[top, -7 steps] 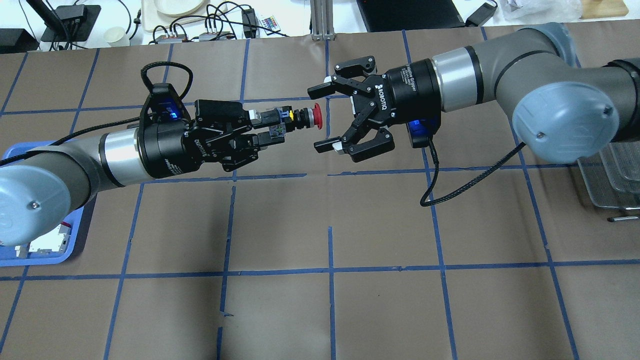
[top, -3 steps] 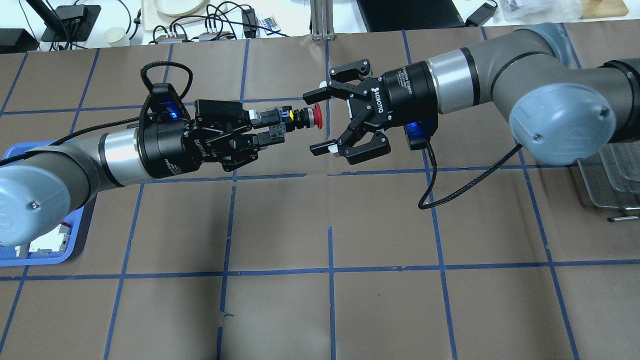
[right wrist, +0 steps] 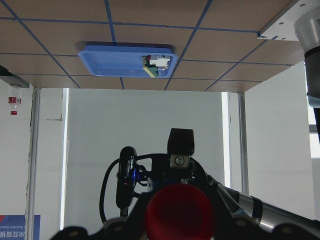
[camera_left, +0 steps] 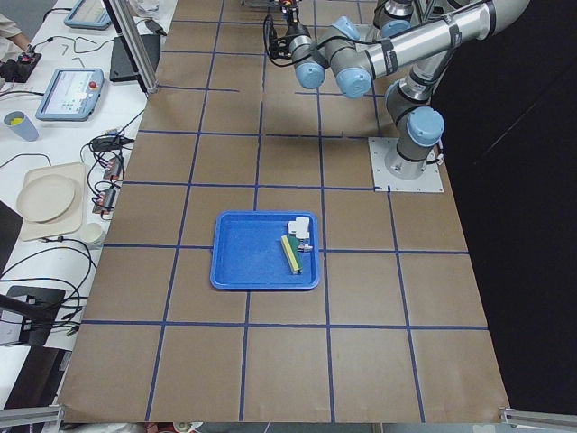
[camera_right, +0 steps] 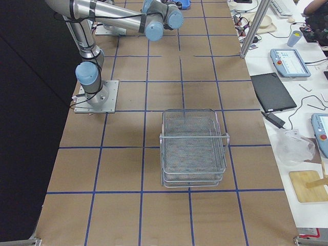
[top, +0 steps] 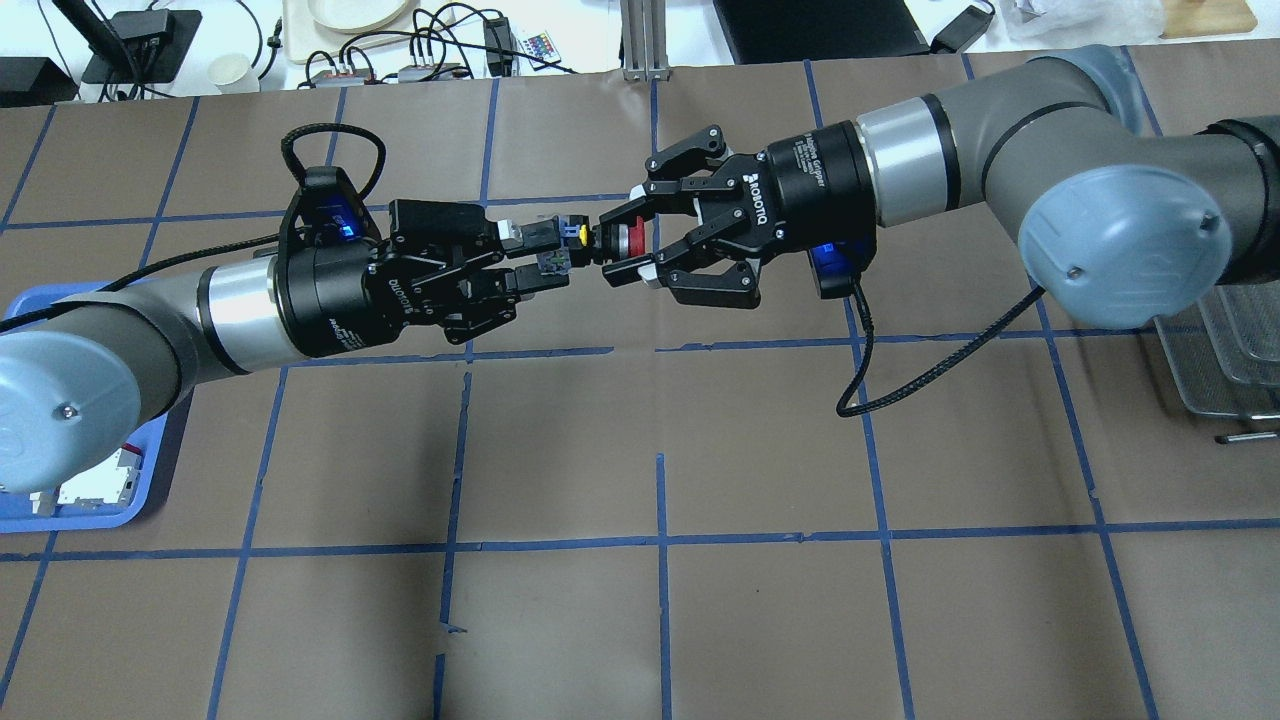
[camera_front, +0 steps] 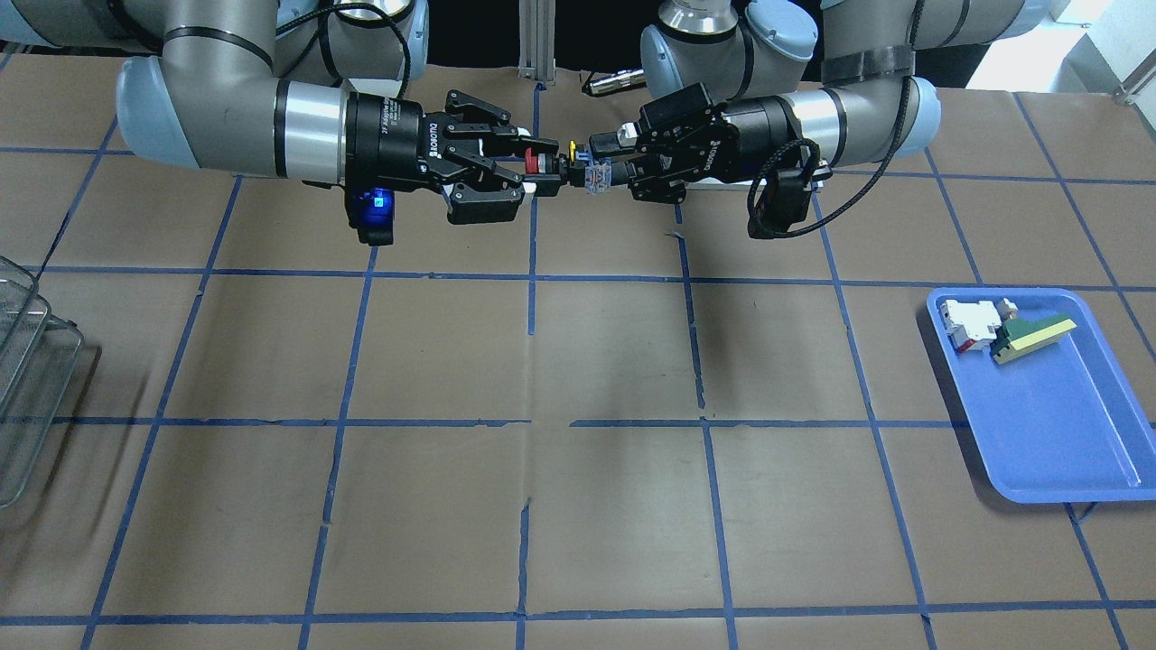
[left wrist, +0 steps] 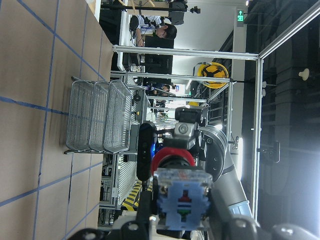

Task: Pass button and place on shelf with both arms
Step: 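Close the right gripper on the button and open the left gripper, withdrawing it, then carry the red button with the right gripper over the mesh basket and lower it, then open the right gripper to release the button into the basket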

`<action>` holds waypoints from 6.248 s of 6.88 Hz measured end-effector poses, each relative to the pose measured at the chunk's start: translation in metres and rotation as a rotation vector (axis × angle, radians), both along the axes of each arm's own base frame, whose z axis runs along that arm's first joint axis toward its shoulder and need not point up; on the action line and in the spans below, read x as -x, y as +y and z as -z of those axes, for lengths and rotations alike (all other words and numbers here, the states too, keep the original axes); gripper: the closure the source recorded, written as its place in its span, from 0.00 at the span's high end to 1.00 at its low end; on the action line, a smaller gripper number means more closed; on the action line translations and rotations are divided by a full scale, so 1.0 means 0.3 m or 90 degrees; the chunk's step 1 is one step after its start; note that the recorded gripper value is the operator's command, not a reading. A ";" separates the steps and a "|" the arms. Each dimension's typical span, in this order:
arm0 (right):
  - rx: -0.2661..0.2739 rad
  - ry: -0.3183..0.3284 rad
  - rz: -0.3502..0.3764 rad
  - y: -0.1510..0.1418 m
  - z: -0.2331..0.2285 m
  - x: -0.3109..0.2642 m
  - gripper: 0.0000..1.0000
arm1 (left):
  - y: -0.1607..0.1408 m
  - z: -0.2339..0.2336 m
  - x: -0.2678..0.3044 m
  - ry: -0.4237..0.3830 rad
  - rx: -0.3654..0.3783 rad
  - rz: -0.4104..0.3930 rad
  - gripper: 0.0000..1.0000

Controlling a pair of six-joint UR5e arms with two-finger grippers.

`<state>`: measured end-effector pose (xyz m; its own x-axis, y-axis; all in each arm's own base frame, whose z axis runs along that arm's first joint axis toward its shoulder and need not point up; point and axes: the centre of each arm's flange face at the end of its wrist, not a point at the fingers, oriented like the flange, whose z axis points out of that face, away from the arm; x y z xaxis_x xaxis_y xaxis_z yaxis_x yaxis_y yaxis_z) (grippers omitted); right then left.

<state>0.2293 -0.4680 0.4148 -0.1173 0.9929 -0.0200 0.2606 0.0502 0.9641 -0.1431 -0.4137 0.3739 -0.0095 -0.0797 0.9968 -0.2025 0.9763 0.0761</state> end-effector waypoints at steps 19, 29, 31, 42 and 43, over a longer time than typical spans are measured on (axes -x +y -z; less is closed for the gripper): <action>0.636 0.630 -0.822 -0.070 -0.226 1.009 0.08 | -0.302 -0.440 -0.130 -0.984 -0.031 0.149 1.00; 0.763 0.726 -0.830 -0.288 0.066 1.605 0.28 | -0.386 -0.451 -0.142 -1.006 -0.065 0.181 1.00; 0.752 0.717 -0.827 -0.276 0.086 1.620 0.33 | -0.390 -0.451 -0.144 -1.005 -0.065 0.178 1.00; 0.666 0.626 -0.814 -0.095 -0.079 1.487 0.99 | -0.358 -0.450 -0.111 -0.966 -0.125 0.128 1.00; 0.657 0.614 -0.779 -0.066 -0.139 1.365 1.00 | -0.356 -0.453 -0.111 -0.967 -0.125 0.127 1.00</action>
